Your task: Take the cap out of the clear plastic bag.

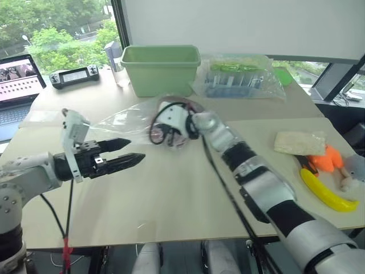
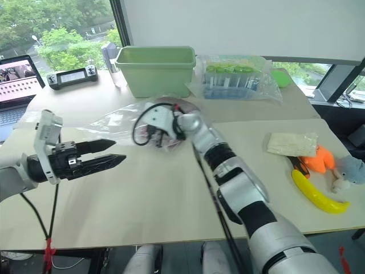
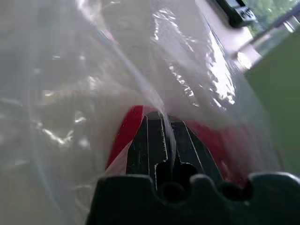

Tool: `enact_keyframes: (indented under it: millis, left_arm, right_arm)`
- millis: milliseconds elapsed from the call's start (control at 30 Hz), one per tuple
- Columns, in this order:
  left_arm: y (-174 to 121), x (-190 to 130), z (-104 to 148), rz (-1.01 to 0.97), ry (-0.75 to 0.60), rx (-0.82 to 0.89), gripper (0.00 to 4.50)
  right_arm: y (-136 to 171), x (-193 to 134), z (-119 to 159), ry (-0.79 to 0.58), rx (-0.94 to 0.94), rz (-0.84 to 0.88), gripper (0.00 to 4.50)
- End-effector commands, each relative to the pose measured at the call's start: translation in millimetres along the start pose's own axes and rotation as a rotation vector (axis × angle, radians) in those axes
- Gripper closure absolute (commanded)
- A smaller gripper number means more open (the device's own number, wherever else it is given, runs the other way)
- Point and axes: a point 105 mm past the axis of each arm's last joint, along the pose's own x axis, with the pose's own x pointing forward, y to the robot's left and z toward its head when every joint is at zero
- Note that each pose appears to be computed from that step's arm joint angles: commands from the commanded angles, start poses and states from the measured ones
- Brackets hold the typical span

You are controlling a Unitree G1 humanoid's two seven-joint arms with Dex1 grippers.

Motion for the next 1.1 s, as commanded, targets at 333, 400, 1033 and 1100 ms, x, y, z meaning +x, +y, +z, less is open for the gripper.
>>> enact_keyframes:
  millis: [333, 400, 1033, 1100]
  left_arm:
    - [42.4, -6.6, 43.8, 0.069, -0.174, -0.110, 0.00]
    - [41.6, -3.0, 45.1, 0.053, -0.177, -0.107, 0.00]
    - [35.2, 18.3, 57.0, -0.056, -0.183, -0.074, 0.00]
    - [34.6, 19.7, 57.7, -0.067, -0.179, -0.072, 0.00]
  right_arm:
    - [4.9, -53.1, 81.9, -0.366, -0.012, -0.218, 4.44]
    - [21.8, -57.3, 89.7, -0.416, 0.051, -0.129, 4.44]
    - [46.7, -70.7, 30.6, -0.119, -0.050, 0.045, 1.01]
    - [54.6, -80.6, 32.4, -0.128, 0.012, 0.127, 0.19]
